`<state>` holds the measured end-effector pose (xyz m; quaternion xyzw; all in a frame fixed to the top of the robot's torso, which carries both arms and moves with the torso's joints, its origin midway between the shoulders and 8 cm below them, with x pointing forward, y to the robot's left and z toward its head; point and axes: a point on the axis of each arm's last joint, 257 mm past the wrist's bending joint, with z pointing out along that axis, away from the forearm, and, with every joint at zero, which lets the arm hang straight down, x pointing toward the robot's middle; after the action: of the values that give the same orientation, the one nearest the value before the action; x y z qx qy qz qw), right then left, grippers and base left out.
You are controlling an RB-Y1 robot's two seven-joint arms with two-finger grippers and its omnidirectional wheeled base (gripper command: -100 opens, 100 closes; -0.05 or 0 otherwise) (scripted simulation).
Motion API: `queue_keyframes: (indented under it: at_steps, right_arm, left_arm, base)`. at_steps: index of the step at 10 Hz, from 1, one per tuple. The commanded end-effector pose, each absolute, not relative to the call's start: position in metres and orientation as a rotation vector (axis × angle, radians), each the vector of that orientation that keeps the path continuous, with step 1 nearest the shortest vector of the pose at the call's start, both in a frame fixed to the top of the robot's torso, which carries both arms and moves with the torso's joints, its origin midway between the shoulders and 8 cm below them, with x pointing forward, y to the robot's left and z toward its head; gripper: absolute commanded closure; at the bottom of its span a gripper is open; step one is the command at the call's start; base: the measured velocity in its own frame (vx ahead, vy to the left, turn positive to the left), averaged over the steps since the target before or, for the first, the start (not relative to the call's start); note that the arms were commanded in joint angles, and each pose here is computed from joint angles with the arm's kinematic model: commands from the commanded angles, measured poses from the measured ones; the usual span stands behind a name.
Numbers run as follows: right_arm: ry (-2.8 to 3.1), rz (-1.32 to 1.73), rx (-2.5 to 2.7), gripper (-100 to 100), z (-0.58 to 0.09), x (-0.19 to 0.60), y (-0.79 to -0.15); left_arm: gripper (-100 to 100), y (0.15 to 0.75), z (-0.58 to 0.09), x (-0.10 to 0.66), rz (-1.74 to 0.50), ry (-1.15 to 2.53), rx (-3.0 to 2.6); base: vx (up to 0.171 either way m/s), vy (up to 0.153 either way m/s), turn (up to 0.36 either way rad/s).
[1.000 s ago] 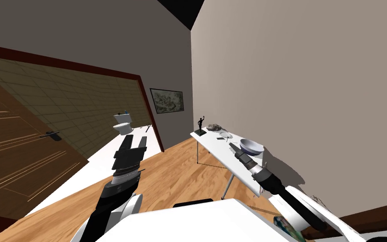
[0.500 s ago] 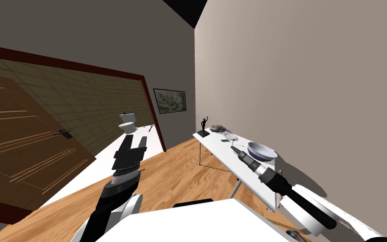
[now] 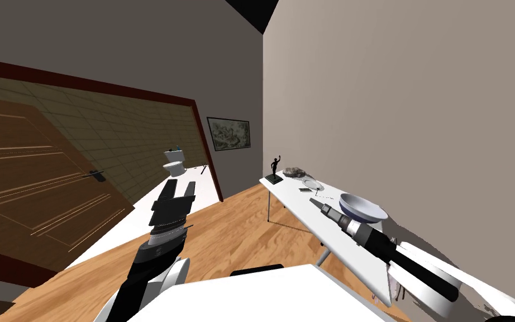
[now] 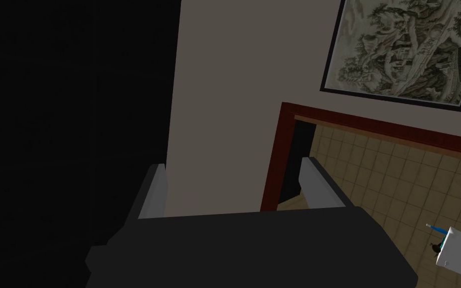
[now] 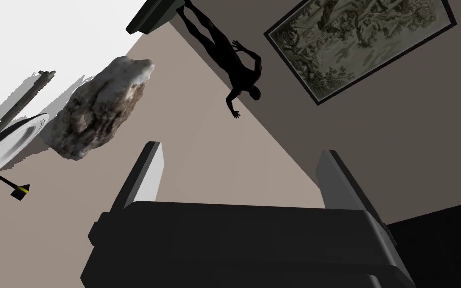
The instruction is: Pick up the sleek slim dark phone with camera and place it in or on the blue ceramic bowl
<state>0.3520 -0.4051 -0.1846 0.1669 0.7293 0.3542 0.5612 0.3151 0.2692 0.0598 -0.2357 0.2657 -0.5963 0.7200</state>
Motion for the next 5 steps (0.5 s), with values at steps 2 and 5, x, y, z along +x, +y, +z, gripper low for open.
queue_keyframes:
  at_steps: [2,5]
  right_arm:
    - [1.803,0.776,0.349,-100,-0.197,0.348,-0.420]
    - [1.926,0.687,0.297,-100,-0.220,0.335,-0.445]
  left_arm:
    - [0,0.269,0.060,0.315,-1.318,0.587,-0.521]
    - [0,0.269,0.060,0.315,-1.318,0.587,-0.521]
  base:
    - [0.054,0.026,0.055]
    - [0.047,0.002,0.057]
